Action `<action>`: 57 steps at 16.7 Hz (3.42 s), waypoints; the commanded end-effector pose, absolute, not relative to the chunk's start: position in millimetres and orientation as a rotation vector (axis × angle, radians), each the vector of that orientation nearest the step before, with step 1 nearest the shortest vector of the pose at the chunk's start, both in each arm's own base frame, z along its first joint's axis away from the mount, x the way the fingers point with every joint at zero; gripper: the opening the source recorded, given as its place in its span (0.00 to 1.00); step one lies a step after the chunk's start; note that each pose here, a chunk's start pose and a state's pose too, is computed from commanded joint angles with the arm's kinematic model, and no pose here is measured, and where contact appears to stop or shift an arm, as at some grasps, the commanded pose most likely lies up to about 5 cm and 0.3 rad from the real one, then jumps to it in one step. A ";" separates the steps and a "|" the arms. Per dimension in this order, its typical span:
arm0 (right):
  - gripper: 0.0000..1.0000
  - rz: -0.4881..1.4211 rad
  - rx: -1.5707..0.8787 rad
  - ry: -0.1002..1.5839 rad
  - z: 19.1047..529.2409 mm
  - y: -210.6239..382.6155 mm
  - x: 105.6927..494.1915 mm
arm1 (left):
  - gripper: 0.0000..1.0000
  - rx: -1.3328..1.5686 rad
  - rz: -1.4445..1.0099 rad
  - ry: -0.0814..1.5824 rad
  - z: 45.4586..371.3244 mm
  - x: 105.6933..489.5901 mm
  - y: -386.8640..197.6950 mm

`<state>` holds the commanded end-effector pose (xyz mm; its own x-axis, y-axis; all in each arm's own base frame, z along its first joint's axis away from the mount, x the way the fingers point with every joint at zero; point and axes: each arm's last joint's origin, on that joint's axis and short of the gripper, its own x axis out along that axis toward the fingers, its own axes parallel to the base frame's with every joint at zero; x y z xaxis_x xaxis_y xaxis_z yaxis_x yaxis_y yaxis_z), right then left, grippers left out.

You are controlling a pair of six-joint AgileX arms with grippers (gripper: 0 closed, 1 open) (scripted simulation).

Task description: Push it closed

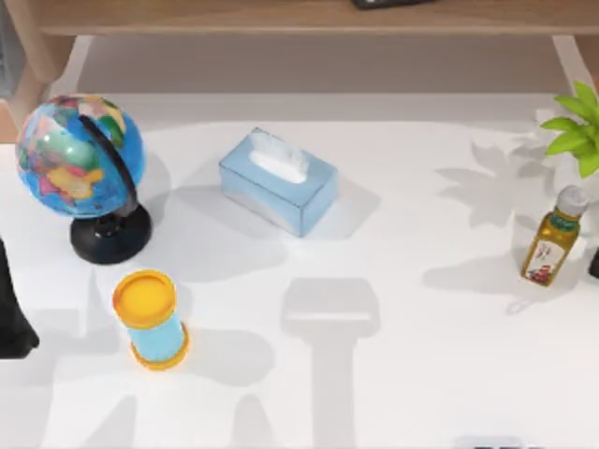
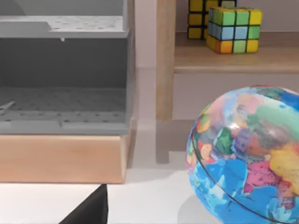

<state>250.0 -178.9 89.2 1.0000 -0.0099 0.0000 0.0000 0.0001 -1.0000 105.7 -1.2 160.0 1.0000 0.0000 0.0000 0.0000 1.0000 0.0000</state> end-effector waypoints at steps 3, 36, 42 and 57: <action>0.00 -0.008 -1.571 0.008 89.2 -178.9 250.0 | 1.00 0.000 0.000 0.000 160.0 105.7 -1.2; 0.00 -0.011 -1.561 0.024 87.1 -184.8 389.2 | 1.00 0.000 0.000 0.000 160.0 105.7 -1.2; 0.00 -0.011 -1.561 0.022 88.4 -184.0 434.8 | 1.00 0.000 0.000 0.000 160.0 105.7 -1.2; 0.83 -0.010 -1.560 0.022 88.4 -183.8 435.7 | 1.00 0.000 0.000 0.000 160.0 105.7 -1.2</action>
<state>435.7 -183.8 88.4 0.9998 -0.0207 -0.0075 -0.0073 0.0108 -0.9999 105.7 -1.2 160.0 1.0000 0.0000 0.0000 0.0000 1.0000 0.0000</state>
